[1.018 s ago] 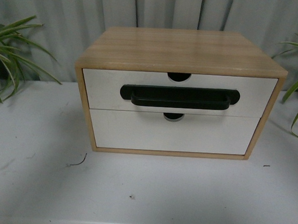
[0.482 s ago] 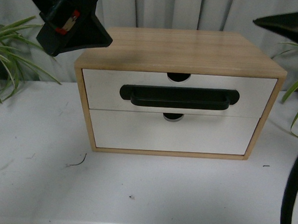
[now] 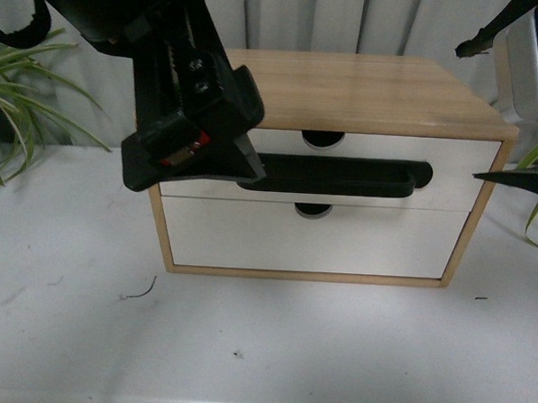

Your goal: Pull drawer

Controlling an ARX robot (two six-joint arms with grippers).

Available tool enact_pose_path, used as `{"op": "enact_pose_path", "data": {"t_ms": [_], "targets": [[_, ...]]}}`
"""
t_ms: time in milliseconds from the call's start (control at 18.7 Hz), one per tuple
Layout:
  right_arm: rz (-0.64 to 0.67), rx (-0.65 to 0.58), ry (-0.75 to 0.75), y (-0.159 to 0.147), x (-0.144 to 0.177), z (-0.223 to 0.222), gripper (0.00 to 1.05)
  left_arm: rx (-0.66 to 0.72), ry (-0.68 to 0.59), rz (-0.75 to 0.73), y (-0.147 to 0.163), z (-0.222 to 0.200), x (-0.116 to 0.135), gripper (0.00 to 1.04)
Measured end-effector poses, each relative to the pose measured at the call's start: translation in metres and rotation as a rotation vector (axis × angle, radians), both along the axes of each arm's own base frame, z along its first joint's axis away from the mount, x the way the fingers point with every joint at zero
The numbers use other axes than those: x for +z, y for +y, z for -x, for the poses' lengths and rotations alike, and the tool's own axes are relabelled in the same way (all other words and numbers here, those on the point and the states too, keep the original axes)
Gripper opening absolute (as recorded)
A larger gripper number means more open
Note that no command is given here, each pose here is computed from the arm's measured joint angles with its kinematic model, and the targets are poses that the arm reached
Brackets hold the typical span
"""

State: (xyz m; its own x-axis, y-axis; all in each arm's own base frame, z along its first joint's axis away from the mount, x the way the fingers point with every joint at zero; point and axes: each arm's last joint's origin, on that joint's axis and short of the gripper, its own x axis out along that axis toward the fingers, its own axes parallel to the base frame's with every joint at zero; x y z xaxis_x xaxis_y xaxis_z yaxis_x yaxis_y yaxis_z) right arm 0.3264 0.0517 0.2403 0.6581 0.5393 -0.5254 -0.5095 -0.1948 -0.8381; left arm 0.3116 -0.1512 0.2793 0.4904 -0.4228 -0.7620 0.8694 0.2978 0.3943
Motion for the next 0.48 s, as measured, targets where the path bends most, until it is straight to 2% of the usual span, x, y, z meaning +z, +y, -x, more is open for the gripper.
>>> {"op": "enact_pose_path", "data": {"t_ms": [268, 482], "targets": [[0.014, 0.032, 0.067, 0.007, -0.006, 0.005, 0.98, -0.047, 0.005, 0.023, -0.019, -0.007, -0.016, 0.98], [-0.014, 0.002, 0.189, 0.011, -0.012, 0.005, 0.98, -0.059, 0.030, 0.039, -0.029, -0.012, -0.030, 0.98]]}}
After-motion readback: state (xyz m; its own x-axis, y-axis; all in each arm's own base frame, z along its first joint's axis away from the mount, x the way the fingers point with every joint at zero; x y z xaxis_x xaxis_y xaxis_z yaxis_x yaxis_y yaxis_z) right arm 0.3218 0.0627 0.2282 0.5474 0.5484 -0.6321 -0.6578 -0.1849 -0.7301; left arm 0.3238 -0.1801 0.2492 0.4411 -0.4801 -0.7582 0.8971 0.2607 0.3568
